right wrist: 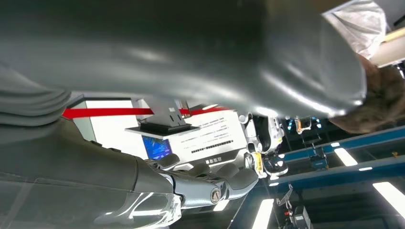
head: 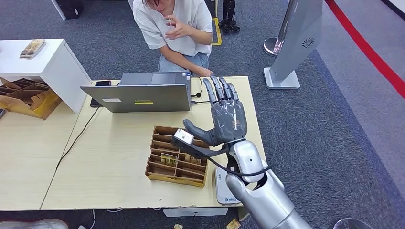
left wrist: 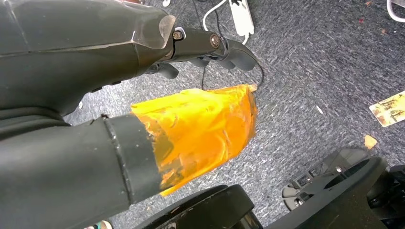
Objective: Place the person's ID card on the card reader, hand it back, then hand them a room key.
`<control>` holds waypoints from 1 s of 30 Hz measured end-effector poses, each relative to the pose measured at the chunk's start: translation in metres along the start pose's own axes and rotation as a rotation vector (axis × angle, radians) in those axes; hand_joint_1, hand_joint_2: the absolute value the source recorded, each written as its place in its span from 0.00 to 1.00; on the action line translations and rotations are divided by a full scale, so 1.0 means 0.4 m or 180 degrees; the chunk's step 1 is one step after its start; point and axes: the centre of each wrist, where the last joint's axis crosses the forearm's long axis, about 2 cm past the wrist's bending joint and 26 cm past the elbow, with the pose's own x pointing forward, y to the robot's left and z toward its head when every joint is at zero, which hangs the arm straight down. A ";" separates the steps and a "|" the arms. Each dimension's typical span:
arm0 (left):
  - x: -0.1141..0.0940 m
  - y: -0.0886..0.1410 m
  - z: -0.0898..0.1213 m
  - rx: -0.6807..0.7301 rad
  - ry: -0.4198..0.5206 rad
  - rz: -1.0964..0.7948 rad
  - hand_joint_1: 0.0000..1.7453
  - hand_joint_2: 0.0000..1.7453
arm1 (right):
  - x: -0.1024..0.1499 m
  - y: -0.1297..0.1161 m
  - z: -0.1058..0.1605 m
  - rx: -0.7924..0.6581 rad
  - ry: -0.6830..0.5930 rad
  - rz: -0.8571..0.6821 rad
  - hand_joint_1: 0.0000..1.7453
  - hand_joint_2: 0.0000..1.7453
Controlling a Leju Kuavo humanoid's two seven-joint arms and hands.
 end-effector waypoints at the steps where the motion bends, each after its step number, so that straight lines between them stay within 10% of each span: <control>1: 0.000 0.000 0.000 0.0002 0.0000 0.0001 0.00 0.00 | 0.003 -0.003 0.003 -0.0015 -0.0010 -0.0028 0.00 0.50; 3: 0.000 0.000 0.000 0.0005 0.0001 0.0002 0.00 0.00 | 0.008 -0.008 0.006 -0.0045 -0.0035 -0.0072 0.00 1.00; 30: 0.002 0.000 -0.001 -0.0024 -0.0005 -0.0027 0.00 0.00 | 0.146 0.017 0.043 0.0231 -0.0686 -0.0338 0.00 1.00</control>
